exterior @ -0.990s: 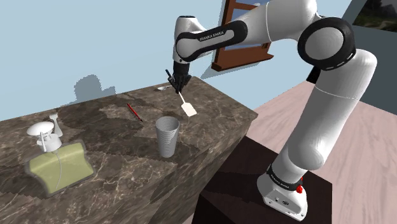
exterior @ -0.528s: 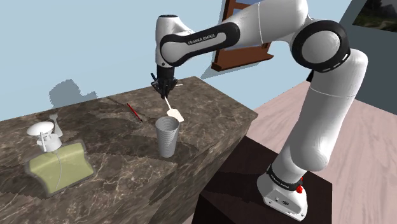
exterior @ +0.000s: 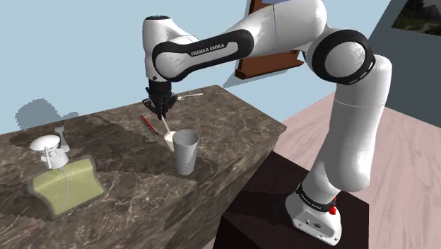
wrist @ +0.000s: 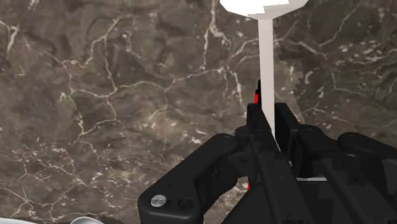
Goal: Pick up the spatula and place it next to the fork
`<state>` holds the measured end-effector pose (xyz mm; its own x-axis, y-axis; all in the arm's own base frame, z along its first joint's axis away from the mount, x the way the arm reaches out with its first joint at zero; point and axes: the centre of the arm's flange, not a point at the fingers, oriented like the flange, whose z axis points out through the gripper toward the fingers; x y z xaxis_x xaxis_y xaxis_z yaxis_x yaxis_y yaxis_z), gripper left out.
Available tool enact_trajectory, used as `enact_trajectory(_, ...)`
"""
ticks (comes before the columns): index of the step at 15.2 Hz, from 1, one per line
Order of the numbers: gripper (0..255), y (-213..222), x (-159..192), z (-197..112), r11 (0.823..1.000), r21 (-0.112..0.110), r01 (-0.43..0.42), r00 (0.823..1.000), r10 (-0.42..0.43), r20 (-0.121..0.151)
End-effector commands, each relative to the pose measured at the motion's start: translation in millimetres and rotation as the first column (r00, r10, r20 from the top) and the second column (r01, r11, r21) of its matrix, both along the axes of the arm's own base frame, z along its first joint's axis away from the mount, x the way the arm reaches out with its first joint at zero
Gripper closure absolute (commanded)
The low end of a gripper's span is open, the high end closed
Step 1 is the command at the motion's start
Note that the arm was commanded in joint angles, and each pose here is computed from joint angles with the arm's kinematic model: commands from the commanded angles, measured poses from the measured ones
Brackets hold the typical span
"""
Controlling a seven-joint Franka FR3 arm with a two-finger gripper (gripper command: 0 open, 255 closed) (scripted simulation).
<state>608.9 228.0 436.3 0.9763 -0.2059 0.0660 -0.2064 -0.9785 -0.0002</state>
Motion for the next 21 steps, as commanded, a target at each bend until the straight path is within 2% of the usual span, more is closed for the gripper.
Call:
enact_trajectory(1,255,24.3,3.4,0.3,1.000,0.000,0.002,1.000,-0.002,0.000)
enact_trajectory(17,255,234.1,21.4,0.5,1.000,0.000,0.002,1.000,-0.002,0.000)
enact_trajectory(21,255,234.1,21.5,-20.6,1.000,0.000,0.002,1.000,-0.002,0.000)
